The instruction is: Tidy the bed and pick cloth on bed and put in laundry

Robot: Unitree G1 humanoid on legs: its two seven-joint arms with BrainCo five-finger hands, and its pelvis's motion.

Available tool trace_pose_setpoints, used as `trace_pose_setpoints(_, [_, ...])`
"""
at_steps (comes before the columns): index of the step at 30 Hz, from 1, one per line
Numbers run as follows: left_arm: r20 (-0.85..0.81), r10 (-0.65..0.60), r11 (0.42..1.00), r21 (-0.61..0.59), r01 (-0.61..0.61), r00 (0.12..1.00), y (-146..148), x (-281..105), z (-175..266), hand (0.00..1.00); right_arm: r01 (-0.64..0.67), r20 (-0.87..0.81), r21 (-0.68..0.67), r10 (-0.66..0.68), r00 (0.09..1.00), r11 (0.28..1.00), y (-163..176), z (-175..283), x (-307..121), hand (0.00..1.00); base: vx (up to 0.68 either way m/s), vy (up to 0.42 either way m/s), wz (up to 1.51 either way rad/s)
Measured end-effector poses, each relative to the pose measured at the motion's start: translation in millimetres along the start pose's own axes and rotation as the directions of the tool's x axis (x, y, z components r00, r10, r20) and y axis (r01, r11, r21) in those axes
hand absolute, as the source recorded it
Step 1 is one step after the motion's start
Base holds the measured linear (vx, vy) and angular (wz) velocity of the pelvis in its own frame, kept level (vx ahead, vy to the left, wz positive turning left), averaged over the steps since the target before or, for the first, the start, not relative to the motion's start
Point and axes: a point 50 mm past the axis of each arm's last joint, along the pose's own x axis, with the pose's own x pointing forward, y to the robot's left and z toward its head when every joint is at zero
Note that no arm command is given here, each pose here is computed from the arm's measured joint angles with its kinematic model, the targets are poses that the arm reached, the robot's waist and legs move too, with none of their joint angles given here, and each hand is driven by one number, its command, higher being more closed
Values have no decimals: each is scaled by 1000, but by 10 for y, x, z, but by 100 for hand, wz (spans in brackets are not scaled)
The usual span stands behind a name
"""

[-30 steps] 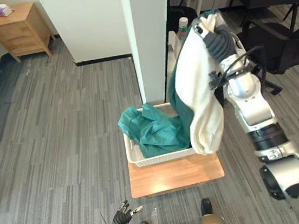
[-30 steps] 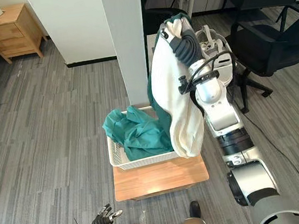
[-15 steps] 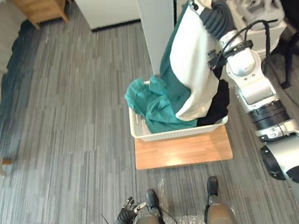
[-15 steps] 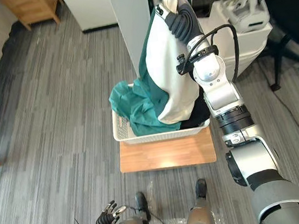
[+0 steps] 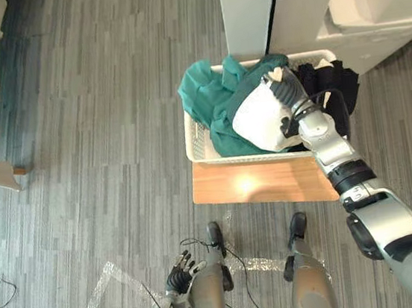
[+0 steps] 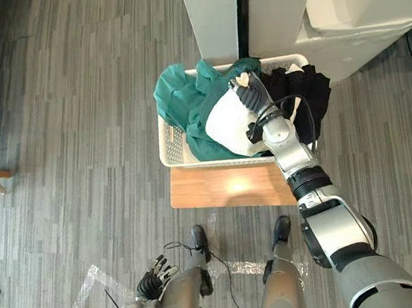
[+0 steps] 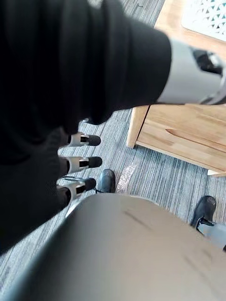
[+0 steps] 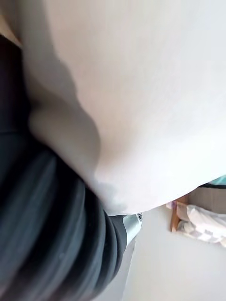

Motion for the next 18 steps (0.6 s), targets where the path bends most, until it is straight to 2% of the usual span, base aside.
trace_pose_setpoints(5, [34, -41, 999, 1, 41, 999, -138, 86, 109, 0, -60, -38, -15, 59, 998, 998, 239, -68, -25, 0, 0, 0, 0])
trace_pose_setpoints(11, [34, -31, 999, 13, 31, 999, -127, 102, 124, 0, -110, -15, -95, 109, 994, 989, 453, -196, -254, 0, 0, 1, -1])
trace_pose_setpoints(16, [-29, 58, 988, 144, -53, 998, 130, 69, 48, 0, -183, -46, -47, 181, 982, 982, 778, -459, -685, 0, -26, 0, -11])
trace_pose_setpoints(18, [-57, 101, 980, 176, -89, 993, 256, 37, 9, 0, -200, -45, -34, 199, 979, 979, 806, -498, -795, 0, -40, -9, -32])
